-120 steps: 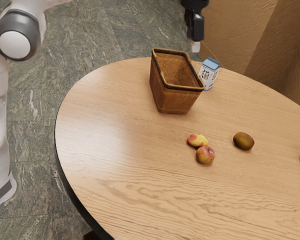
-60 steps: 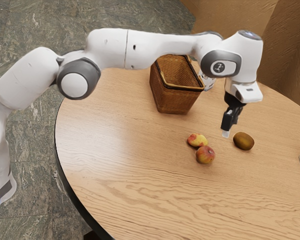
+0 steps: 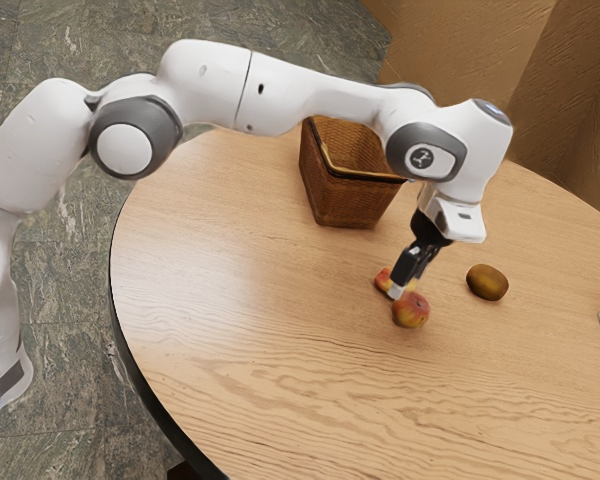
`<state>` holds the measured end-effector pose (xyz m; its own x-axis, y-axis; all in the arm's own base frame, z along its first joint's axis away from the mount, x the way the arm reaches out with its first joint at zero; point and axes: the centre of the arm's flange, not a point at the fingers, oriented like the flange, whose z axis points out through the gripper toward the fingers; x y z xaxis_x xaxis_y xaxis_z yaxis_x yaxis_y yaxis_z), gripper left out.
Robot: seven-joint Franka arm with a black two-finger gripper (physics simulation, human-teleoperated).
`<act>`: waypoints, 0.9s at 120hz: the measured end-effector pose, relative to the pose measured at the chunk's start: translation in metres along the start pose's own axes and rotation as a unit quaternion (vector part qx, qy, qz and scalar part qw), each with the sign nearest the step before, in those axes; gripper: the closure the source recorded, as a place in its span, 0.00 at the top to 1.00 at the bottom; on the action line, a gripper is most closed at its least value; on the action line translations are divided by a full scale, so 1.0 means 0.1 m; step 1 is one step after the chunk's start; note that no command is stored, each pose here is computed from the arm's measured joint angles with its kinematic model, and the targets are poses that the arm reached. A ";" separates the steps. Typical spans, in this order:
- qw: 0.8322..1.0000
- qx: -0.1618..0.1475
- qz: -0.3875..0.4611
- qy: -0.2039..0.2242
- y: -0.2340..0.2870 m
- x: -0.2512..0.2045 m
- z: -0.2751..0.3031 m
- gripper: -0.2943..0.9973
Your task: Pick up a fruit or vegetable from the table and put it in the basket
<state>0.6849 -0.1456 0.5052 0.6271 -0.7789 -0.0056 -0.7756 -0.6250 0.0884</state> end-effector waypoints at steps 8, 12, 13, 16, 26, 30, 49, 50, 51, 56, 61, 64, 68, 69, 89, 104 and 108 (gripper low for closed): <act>1.000 -0.007 -0.003 -0.010 -0.02 -0.04 0.10 0.77; 1.000 -0.010 -0.002 -0.013 -0.03 -0.04 0.13 0.77; 1.000 -0.010 -0.002 -0.013 -0.03 -0.04 0.14 0.77; 1.000 -0.011 -0.002 -0.014 -0.03 -0.04 0.15 0.77; 1.000 -0.013 0.000 -0.016 -0.04 -0.04 0.19 0.77; 1.000 -0.012 0.000 -0.013 -0.06 -0.04 0.20 0.77; 1.000 0.009 -0.009 0.008 -0.31 -0.07 0.07 0.77; 1.000 0.009 -0.009 0.009 -0.32 -0.07 0.08 0.77; 1.000 0.009 -0.008 0.009 -0.33 -0.07 0.09 0.77; 1.000 0.009 -0.007 0.010 -0.36 -0.05 0.14 0.77; 1.000 0.007 -0.005 0.010 -0.40 -0.03 0.21 0.77; 1.000 0.007 -0.003 0.010 -0.41 -0.01 0.24 0.77; 1.000 0.006 -0.002 0.010 -0.43 0.00 0.29 0.77; 1.000 0.005 -0.001 0.010 -0.44 0.00 0.30 0.77; 1.000 0.000 0.005 0.008 -0.51 0.05 0.51 0.77; 1.000 -0.001 0.012 0.008 -0.52 0.09 0.60 0.77; 1.000 -0.001 0.013 0.008 -0.52 0.09 0.62 0.77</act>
<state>0.7268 -0.1233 0.4391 0.6076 -0.7942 0.0136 -0.7918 -0.6042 0.0901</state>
